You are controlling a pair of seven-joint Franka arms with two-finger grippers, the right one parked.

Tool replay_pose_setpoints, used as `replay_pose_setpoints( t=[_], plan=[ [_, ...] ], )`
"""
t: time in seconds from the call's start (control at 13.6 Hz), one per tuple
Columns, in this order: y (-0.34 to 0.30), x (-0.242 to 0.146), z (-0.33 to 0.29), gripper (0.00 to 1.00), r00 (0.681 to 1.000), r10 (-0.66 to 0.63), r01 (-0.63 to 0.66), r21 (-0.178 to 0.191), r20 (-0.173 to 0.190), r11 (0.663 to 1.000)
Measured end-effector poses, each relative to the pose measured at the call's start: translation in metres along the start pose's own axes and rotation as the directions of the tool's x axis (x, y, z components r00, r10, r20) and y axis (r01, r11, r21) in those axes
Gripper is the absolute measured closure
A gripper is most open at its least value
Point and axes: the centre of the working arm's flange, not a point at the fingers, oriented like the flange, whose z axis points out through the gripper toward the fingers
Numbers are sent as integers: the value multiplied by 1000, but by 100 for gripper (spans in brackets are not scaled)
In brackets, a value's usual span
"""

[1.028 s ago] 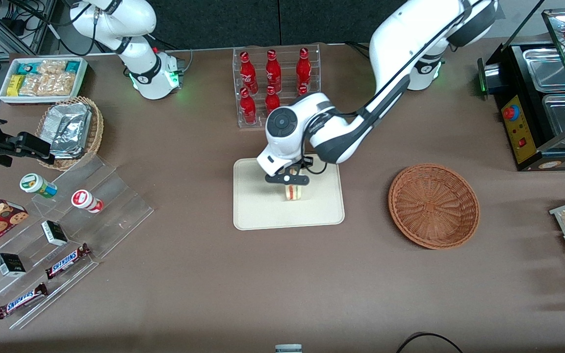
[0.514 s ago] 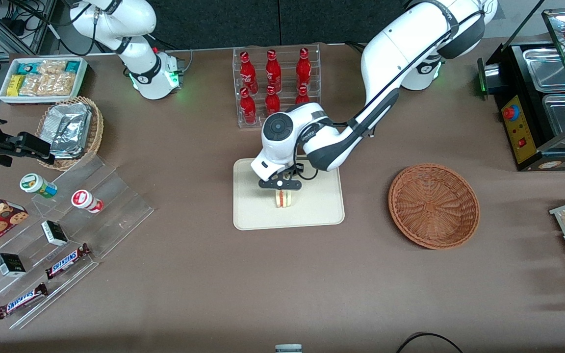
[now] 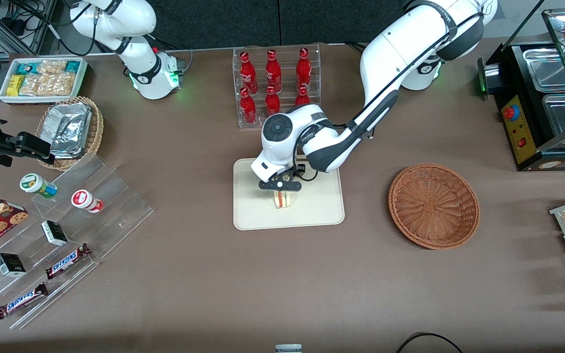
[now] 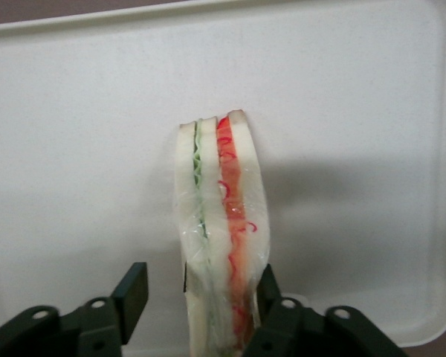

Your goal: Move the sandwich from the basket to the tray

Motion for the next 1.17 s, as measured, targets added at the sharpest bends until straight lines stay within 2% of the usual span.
replay_pose_setpoints(
  t=[0.22,0.44,0.51,0.81,1.03,1.17],
  plan=[
    [-15,15,-26,1,999,-52,52,36,7,998],
    [-46,39,-99,0,988,-153,153,3,5,988],
    [-63,44,-126,0,982,-188,188,5,5,982],
    [-163,67,-221,0,950,-313,312,42,14,949],
    [-246,71,-270,0,958,-284,279,98,43,955],
    [-305,73,-295,0,968,-239,230,114,75,966]
  ],
)
